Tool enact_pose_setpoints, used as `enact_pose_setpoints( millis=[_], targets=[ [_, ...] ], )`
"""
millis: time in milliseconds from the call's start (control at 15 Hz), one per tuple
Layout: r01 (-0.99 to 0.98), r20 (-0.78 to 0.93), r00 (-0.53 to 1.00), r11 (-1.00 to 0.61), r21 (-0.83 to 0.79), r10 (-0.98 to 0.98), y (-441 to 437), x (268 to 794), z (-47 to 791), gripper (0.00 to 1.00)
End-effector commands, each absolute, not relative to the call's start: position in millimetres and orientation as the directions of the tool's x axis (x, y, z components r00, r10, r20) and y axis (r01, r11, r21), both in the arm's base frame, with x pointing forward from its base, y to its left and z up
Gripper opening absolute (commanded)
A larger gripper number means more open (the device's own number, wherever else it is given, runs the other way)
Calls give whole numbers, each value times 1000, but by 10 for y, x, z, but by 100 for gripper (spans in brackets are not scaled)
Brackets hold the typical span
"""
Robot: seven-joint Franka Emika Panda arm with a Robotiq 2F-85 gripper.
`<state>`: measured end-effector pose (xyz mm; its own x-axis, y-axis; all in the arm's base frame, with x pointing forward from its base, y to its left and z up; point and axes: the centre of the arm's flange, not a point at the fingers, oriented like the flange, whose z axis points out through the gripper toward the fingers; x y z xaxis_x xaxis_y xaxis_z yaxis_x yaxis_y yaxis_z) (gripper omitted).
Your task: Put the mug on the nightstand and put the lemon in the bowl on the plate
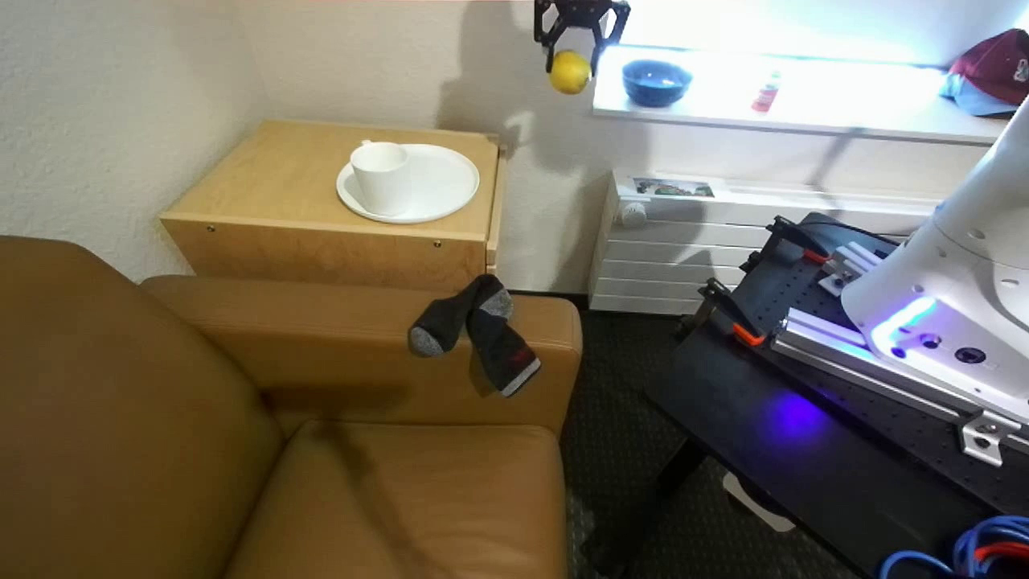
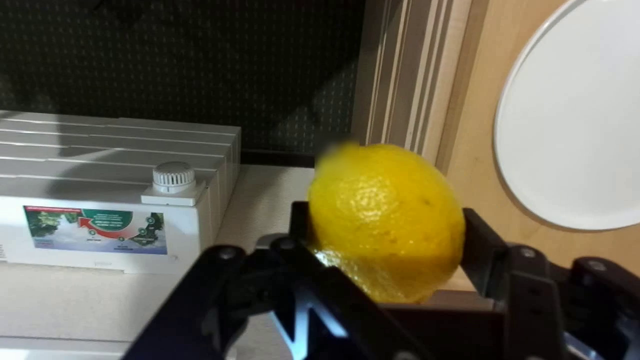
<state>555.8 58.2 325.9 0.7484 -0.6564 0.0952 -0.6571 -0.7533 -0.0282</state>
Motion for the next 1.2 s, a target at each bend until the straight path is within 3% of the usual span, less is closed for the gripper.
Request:
enact_pose_setpoints(
  millis=[0, 467, 667, 800, 867, 1000, 1067, 1133],
  targets=[
    [-785, 115, 619, -618, 43, -777, -40, 5823, 3105, 47],
    [-969, 111, 241, -232, 89, -964, -2208, 5131, 2931, 47],
    [-995, 104, 57, -48, 83, -993, -2820, 4898, 2793, 47],
    [-997, 58, -57, 60, 56, -997, -2749, 4934, 2752, 47],
    [-997, 86, 24, -17, 78, -996, -2854, 4802, 2790, 72],
    [-997, 66, -29, 33, 71, -997, -2805, 4834, 2732, 72],
    [-997, 64, -35, 39, 69, -997, -2756, 4864, 2725, 47],
    [-993, 76, -68, 75, 87, -995, -2779, 4934, 2679, 47]
  ],
)
